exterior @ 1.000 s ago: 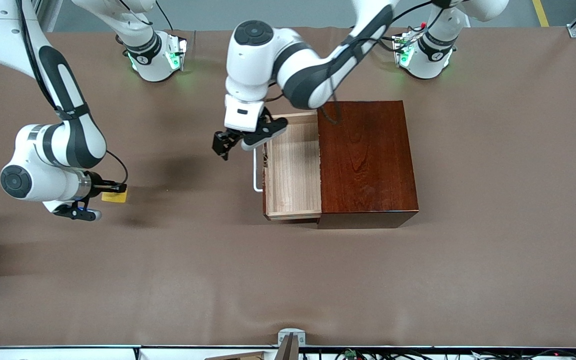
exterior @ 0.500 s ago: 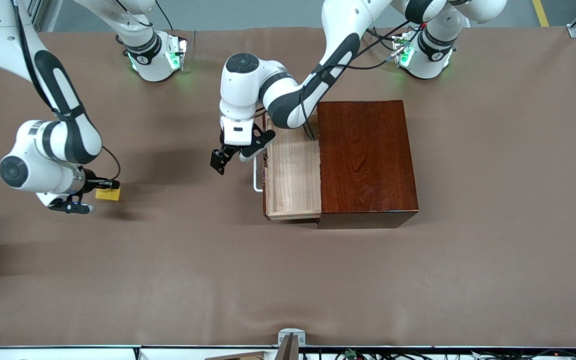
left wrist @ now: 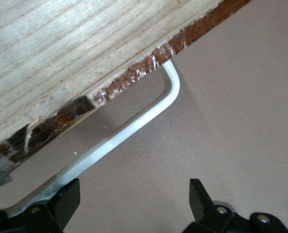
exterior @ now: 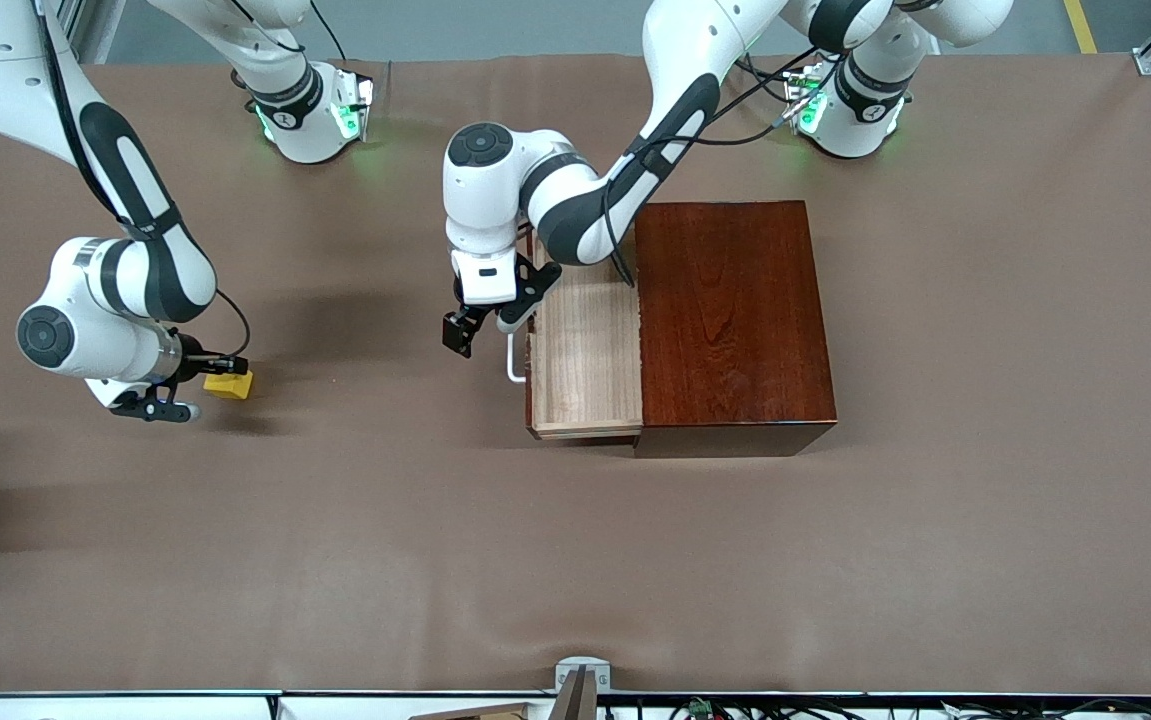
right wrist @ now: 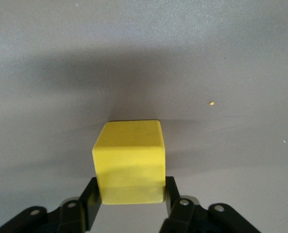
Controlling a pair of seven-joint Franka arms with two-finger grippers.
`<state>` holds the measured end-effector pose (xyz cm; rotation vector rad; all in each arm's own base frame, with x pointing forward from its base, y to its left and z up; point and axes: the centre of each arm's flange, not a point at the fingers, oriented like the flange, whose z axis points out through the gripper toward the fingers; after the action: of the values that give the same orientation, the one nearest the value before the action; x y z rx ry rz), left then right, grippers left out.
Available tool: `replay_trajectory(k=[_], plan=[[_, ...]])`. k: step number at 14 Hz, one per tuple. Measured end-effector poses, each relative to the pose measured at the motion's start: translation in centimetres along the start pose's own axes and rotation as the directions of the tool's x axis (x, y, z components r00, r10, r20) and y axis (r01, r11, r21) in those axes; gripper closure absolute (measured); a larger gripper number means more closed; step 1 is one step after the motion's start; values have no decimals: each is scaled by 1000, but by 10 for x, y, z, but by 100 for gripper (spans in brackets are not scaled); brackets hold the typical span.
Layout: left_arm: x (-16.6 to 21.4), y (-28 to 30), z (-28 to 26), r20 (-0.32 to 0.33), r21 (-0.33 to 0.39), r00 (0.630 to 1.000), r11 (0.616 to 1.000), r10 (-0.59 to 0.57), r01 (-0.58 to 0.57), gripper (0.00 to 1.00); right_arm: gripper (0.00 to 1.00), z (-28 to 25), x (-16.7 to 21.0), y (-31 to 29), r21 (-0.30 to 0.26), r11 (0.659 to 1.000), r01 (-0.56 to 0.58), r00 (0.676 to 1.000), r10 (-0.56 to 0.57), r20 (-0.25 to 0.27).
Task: Open drawer, take yellow block, close drawer
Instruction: 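Push the drawer shut with the left gripper while the right gripper holds the cube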
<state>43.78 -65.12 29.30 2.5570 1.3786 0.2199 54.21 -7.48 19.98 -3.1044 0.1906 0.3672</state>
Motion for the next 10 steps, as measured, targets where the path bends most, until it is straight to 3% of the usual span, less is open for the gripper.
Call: replay_trajectory(k=[4, 7, 10], plan=[[24, 6, -3, -20, 88, 997, 994, -69, 70, 0, 0, -4, -2, -2, -1, 1000, 3, 1000, -3, 28], [46, 4, -3, -70, 179, 993, 978, -99, 110, 0, 0, -40, 1, -11, -5, 1000, 20, 1000, -20, -15], [80, 0, 0, -146, 276, 982, 949, -116, 153, 0, 0, -104, -6, -32, -20, 998, 53, 998, -53, -18]])
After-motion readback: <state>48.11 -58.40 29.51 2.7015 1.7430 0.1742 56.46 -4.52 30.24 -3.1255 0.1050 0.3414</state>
